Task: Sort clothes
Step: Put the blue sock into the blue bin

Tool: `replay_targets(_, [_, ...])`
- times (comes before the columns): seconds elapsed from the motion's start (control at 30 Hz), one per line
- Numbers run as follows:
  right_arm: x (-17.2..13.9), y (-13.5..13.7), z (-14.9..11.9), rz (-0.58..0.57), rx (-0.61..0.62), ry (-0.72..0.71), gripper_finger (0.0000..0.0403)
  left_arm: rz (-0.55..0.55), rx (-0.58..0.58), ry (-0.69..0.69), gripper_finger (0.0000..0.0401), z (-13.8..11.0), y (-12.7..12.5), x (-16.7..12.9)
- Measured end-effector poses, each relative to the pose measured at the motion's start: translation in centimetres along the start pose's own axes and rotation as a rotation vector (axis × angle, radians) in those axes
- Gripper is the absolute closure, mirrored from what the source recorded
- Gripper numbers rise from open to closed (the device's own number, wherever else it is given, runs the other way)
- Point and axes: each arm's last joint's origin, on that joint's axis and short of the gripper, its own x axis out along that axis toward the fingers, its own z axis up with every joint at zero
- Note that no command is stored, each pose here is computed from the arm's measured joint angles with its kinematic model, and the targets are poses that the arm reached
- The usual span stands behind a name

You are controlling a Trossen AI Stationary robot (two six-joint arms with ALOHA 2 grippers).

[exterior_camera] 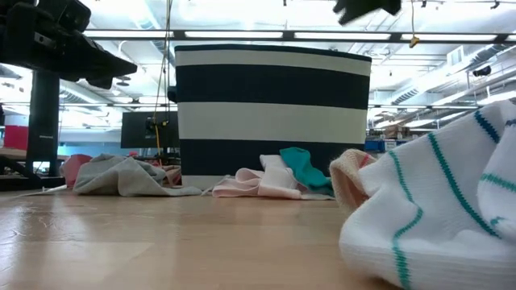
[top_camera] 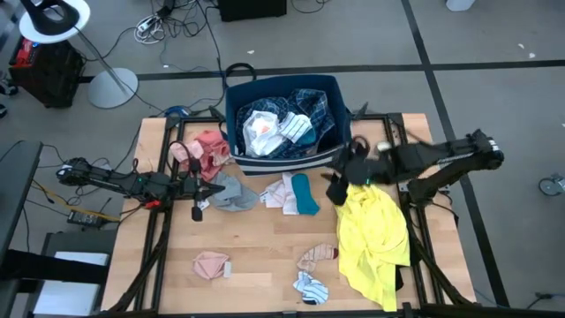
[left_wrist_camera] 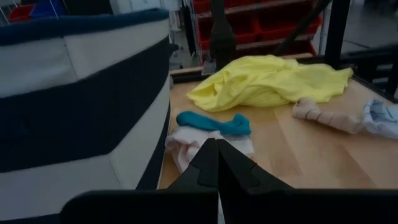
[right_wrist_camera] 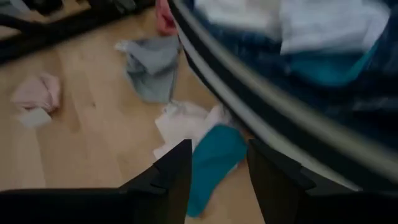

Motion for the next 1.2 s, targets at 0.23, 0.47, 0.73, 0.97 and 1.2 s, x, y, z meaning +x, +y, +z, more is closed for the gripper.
replay_targets(0.23, [3.9, 2.2, -6.4, 0.032, 0.072, -0.048, 0.0250, 0.008, -0.032, -0.086, 0.0400, 0.9, 0.1, 0.0])
replay_targets(0.47, [9.2, 2.5, -11.5, 0.087, 0.061, -0.131, 0.0250, 0.010, -0.001, -0.084, 0.0400, 0.9, 0.1, 0.0])
replay_targets(0.73, [15.1, 2.4, -14.5, -0.005, 0.014, -0.082, 0.0250, 0.040, -0.041, -0.049, 0.0400, 0.5, 0.2, 0.0])
replay_targets(0.97, [19.2, 2.0, -16.0, 0.007, 0.042, -0.030, 0.0264, 0.053, -0.039, -0.032, 0.0400, 0.4, 0.2, 0.0])
replay_targets(1.2, [19.7, 1.8, -15.8, 0.046, 0.038, -0.021, 0.0390, 0.052, -0.039, -0.024, 0.0400, 0.3, 0.2, 0.0])
